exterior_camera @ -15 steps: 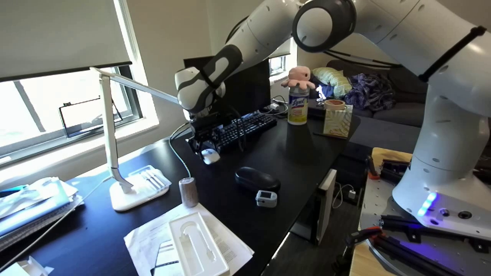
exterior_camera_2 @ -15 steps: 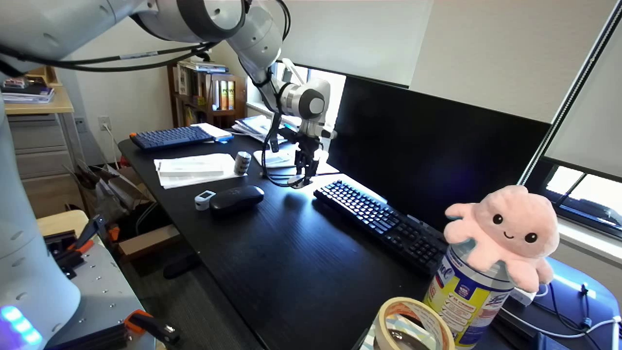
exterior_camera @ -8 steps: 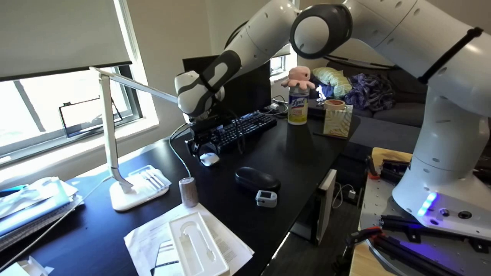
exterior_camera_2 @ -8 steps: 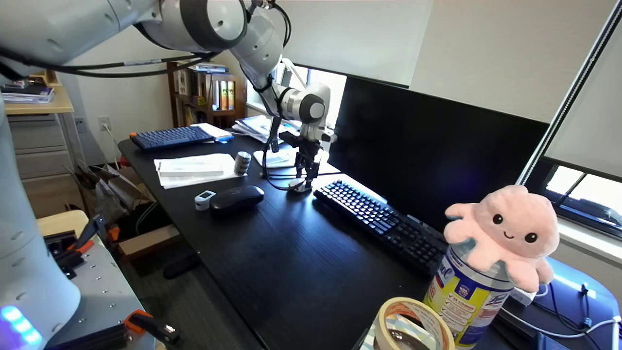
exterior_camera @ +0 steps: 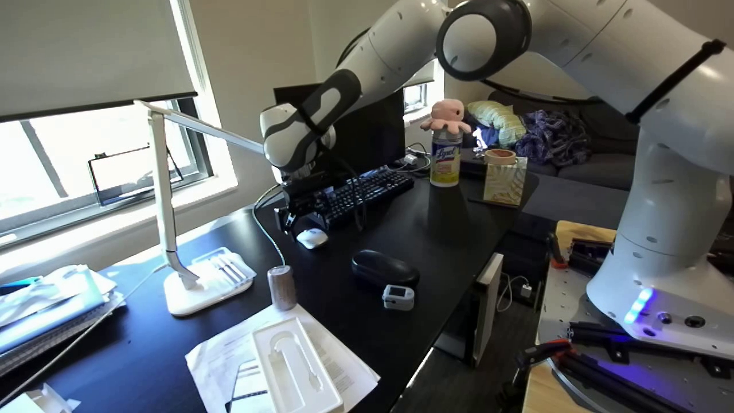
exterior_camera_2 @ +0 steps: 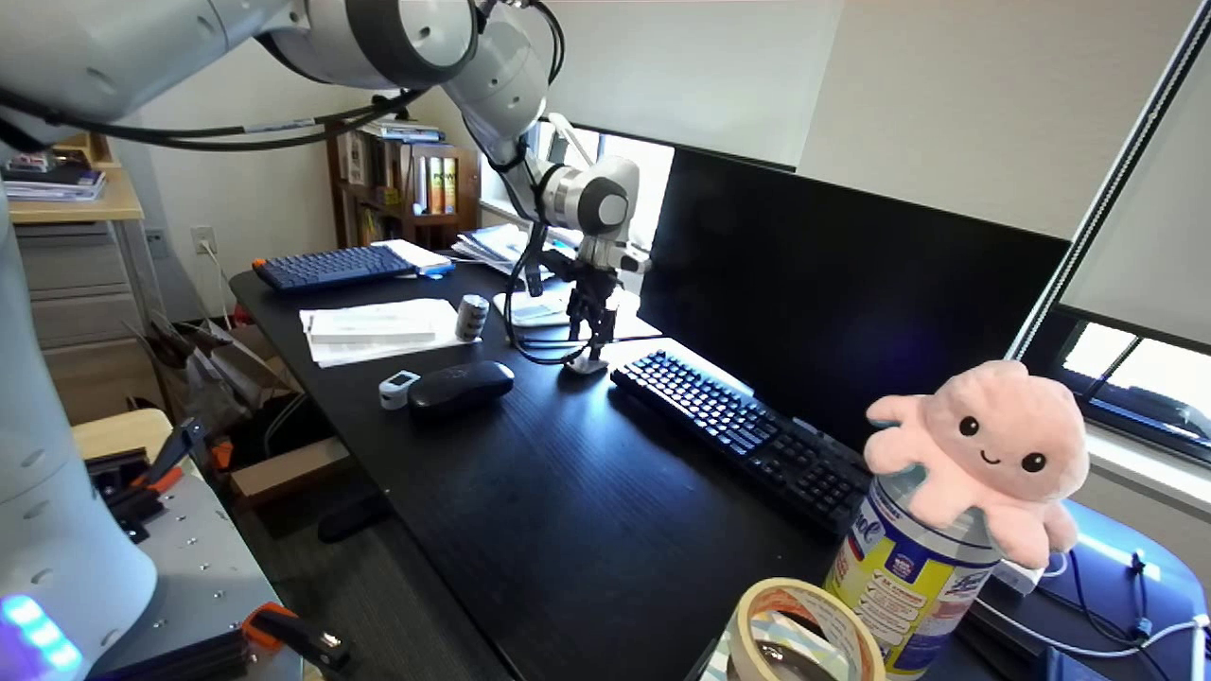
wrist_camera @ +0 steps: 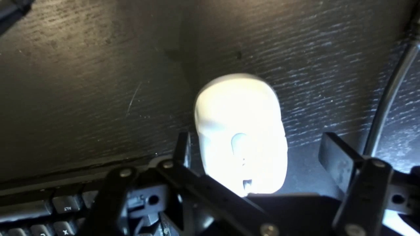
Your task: Place the pink octopus plush toy on top of the white container on the right, move the white computer mouse to the left
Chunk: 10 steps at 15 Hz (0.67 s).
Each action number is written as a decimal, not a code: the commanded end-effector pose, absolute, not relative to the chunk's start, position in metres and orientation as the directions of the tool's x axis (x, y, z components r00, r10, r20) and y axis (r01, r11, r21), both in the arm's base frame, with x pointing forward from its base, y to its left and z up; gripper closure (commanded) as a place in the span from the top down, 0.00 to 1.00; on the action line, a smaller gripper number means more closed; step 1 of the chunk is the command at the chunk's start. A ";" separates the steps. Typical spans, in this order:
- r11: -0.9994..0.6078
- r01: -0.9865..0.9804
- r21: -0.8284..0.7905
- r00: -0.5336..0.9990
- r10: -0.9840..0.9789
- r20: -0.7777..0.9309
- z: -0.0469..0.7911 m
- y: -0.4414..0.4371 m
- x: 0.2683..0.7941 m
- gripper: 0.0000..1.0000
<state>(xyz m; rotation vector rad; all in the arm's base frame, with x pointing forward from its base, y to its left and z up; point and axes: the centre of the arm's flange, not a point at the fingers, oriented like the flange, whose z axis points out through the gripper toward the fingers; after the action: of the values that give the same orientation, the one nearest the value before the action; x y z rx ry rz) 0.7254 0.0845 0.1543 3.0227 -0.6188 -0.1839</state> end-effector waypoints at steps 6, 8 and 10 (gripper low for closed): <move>-0.965 -0.243 0.102 0.955 -0.256 -0.149 0.231 0.103 0.608 1.00; -0.956 -0.282 0.084 0.945 -0.291 -0.146 0.246 0.090 0.591 1.00; -0.925 -0.373 0.075 0.917 -0.379 -0.123 0.261 0.072 0.573 1.00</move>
<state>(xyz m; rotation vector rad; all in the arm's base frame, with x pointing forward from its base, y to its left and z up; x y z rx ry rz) 0.6333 0.1040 0.2315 3.0110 -0.4729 -0.2607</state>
